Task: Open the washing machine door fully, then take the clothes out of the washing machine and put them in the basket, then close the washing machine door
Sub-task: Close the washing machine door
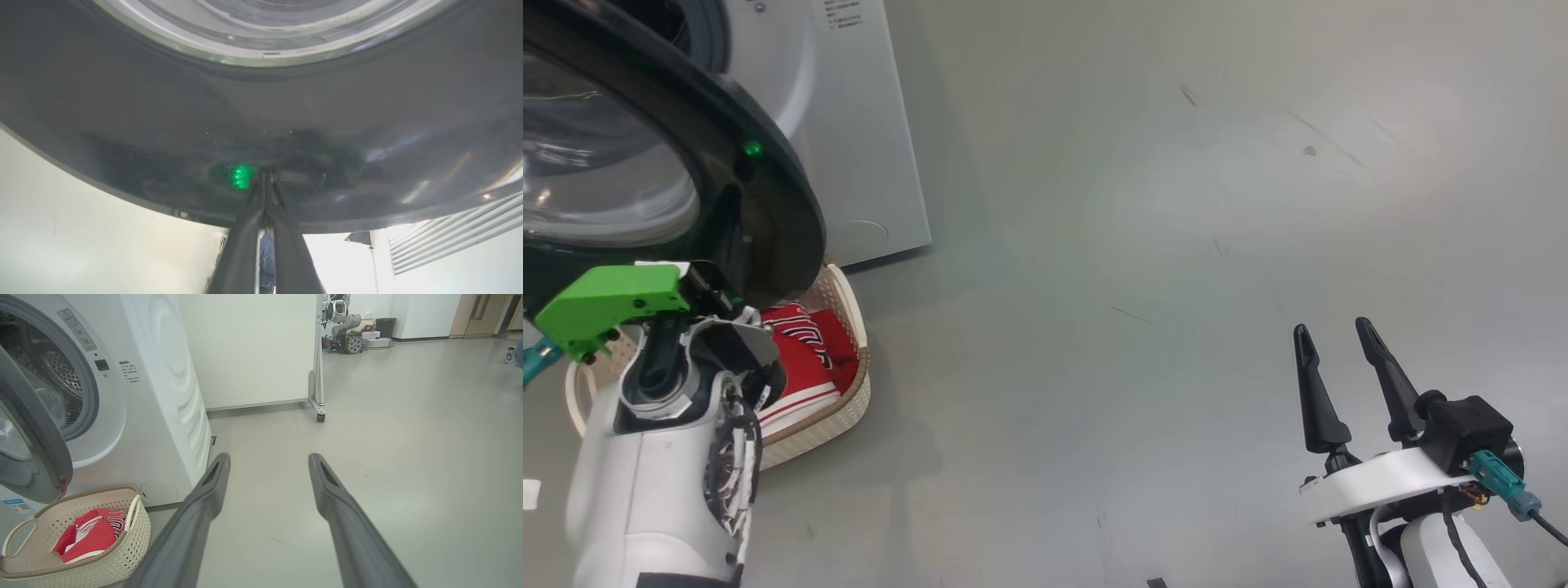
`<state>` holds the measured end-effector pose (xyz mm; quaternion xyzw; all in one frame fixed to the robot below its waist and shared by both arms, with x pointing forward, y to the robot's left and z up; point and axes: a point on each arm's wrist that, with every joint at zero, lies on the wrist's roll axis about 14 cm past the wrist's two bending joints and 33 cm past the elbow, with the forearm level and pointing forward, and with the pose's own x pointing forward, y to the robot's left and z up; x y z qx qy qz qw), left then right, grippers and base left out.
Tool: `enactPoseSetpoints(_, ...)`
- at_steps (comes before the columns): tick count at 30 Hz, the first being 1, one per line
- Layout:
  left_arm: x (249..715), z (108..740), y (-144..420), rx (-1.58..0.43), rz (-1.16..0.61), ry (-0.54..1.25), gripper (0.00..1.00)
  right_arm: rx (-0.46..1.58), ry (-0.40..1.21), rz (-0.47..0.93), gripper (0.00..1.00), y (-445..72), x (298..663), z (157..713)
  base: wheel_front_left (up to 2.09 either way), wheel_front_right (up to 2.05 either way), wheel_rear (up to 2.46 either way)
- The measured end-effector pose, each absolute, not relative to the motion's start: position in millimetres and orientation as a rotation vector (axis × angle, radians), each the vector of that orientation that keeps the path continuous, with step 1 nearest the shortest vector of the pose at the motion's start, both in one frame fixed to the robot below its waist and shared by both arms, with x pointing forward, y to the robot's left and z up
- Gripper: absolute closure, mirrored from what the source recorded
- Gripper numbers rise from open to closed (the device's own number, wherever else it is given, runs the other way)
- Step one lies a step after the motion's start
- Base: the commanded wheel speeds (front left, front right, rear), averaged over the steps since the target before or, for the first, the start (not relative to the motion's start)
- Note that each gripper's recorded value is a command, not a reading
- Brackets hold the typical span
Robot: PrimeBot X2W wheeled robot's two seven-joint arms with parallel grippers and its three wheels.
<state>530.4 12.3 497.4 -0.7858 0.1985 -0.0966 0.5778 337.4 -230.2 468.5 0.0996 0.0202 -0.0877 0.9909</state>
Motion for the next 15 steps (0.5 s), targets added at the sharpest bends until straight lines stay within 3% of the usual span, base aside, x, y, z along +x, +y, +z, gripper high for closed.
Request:
enactPoseSetpoints(6,497,482,-2,-1.553,-0.329,0.529,1.00,0.199,0.032,-0.123,0.00,-218,349,471,0.00,0.00,0.00)
enactPoseSetpoints(15,451,446,41,-1.290,-0.277,0.551,1.00,0.196,0.015,-0.008,0.00,-188,366,476,0.00,0.00,0.00)
